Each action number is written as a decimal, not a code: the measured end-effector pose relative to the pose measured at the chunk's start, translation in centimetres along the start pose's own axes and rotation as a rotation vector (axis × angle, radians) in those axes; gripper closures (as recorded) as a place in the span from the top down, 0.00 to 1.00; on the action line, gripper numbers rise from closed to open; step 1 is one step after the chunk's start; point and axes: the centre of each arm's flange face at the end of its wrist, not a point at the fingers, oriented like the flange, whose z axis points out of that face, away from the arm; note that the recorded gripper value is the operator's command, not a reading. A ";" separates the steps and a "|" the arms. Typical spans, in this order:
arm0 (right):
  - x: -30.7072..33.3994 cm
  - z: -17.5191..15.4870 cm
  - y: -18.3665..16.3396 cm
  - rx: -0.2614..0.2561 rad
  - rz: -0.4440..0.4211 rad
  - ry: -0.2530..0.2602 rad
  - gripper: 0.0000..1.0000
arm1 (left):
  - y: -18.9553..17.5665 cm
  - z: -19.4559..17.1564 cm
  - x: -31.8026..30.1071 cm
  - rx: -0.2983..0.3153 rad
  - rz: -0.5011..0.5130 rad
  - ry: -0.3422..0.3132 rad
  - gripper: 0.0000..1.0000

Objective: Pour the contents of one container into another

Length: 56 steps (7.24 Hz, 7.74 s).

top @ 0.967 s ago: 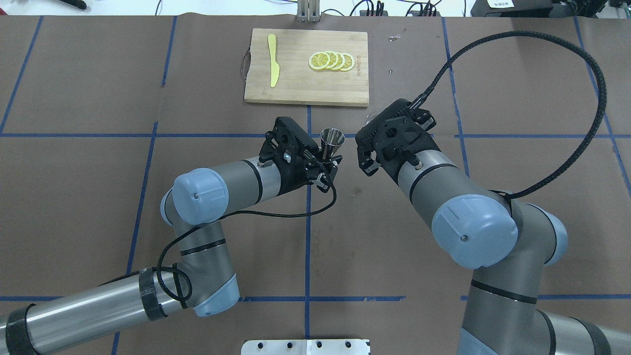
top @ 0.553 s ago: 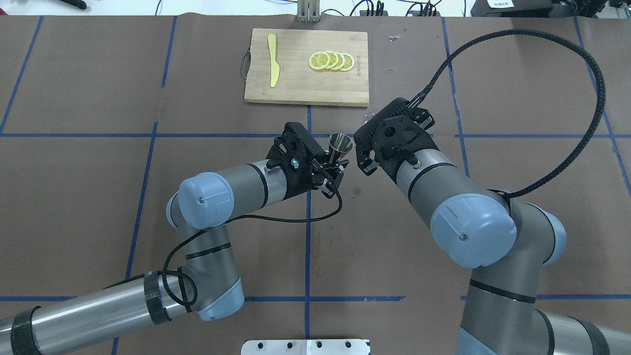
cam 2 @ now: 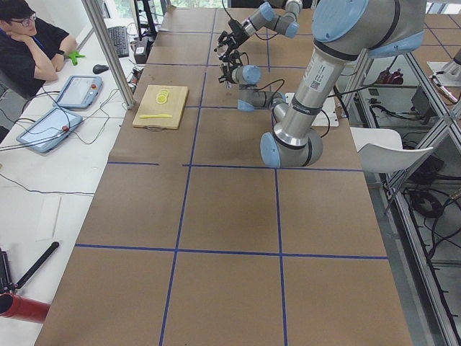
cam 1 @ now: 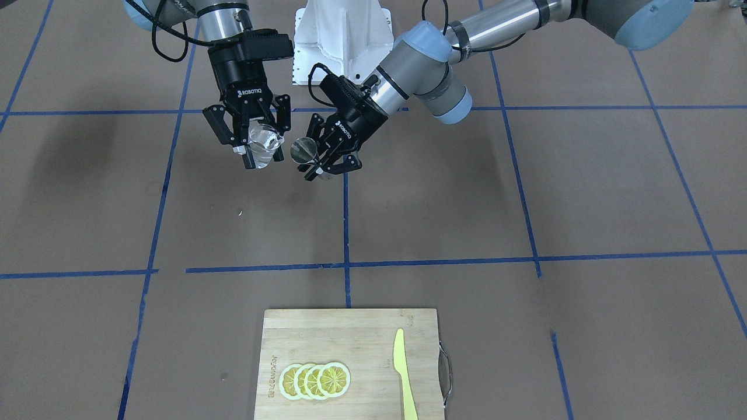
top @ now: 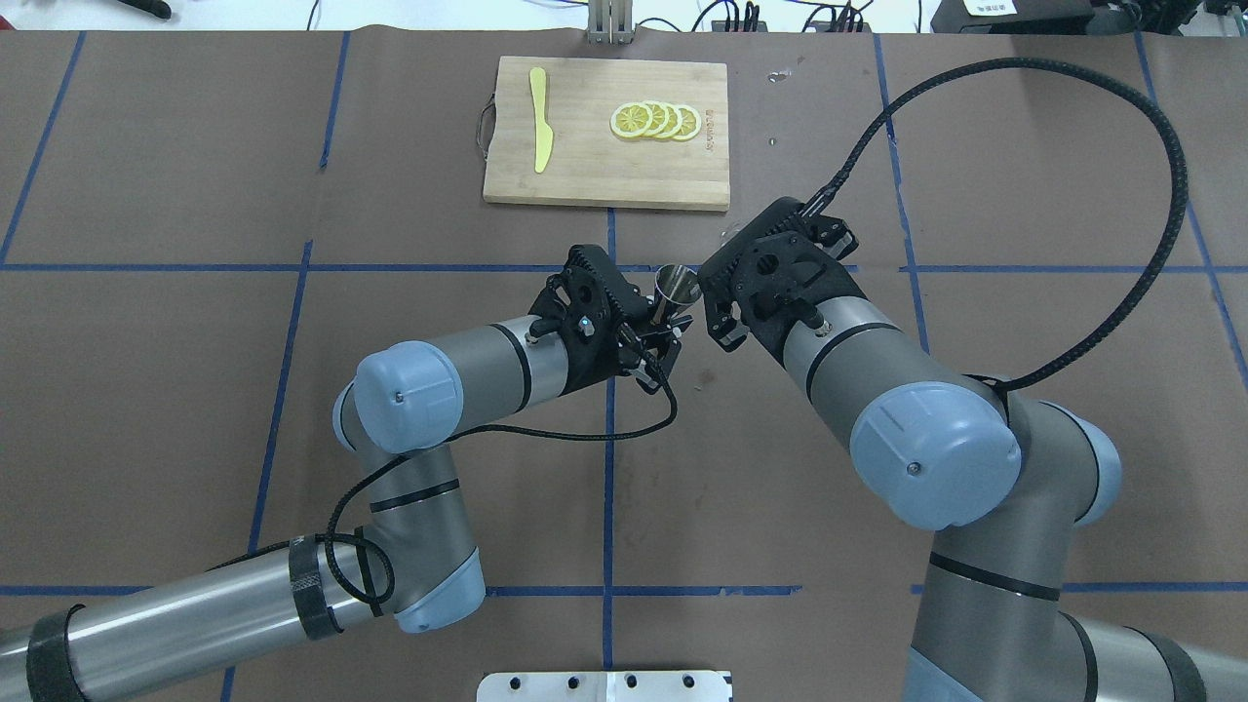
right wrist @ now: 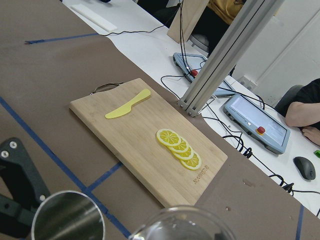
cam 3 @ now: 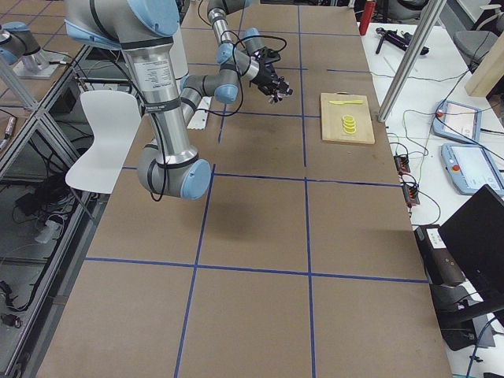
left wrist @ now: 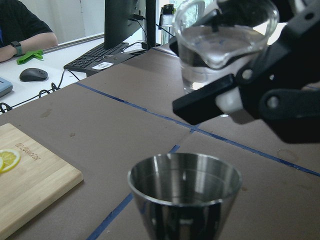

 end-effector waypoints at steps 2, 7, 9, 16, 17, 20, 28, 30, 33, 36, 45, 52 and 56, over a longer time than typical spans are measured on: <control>-0.1 -0.1 0.0 -0.004 -0.006 0.000 0.00 | 0.1 0.2 -0.1 -0.003 0.001 -0.003 0.00; -0.6 0.0 0.0 -0.022 -0.071 0.005 0.00 | 0.1 0.3 0.0 -0.002 0.001 -0.004 0.00; -1.0 -0.1 -1.8 -0.032 -0.135 0.033 0.00 | 0.0 0.3 0.0 0.001 0.001 -0.004 0.00; -1.4 -0.1 -3.3 -0.055 -0.300 0.117 0.00 | 0.0 0.2 0.0 0.011 0.000 -0.001 0.00; -1.5 -0.1 -3.3 -0.055 -0.312 0.126 0.00 | 0.0 0.2 0.0 0.011 0.000 -0.001 0.00; -2.2 -0.3 -3.1 -0.050 -0.371 0.146 0.00 | 0.0 0.2 0.0 0.009 0.000 -0.001 0.00; -2.9 -0.9 -3.9 -0.015 -0.327 0.153 0.00 | -0.2 0.1 -0.2 0.022 -0.001 0.000 0.00; -3.0 -1.1 -4.0 -0.002 -0.250 0.147 0.00 | -0.3 -0.1 -0.3 0.037 -0.007 0.004 0.00; -2.1 -1.5 -4.6 0.048 -0.148 0.137 0.00 | -0.6 -0.4 -0.5 0.056 -0.023 0.008 0.00; 0.5 -1.7 -3.9 0.063 0.043 0.159 0.00 | -1.0 -0.8 -1.3 0.079 -0.094 0.006 0.00; 6.5 -1.3 5.2 -0.039 0.542 0.207 0.00 | 4.6 -10.9 -13.0 0.316 -0.307 -0.524 0.00; 9.2 -0.4 14.4 -0.128 0.771 0.313 0.00 | 16.3 -19.0 -19.5 0.415 -0.445 -0.876 0.00; 8.5 -0.4 17.2 -0.106 0.788 0.323 0.00 | 20.7 -21.4 -21.3 0.330 -0.422 -0.953 0.00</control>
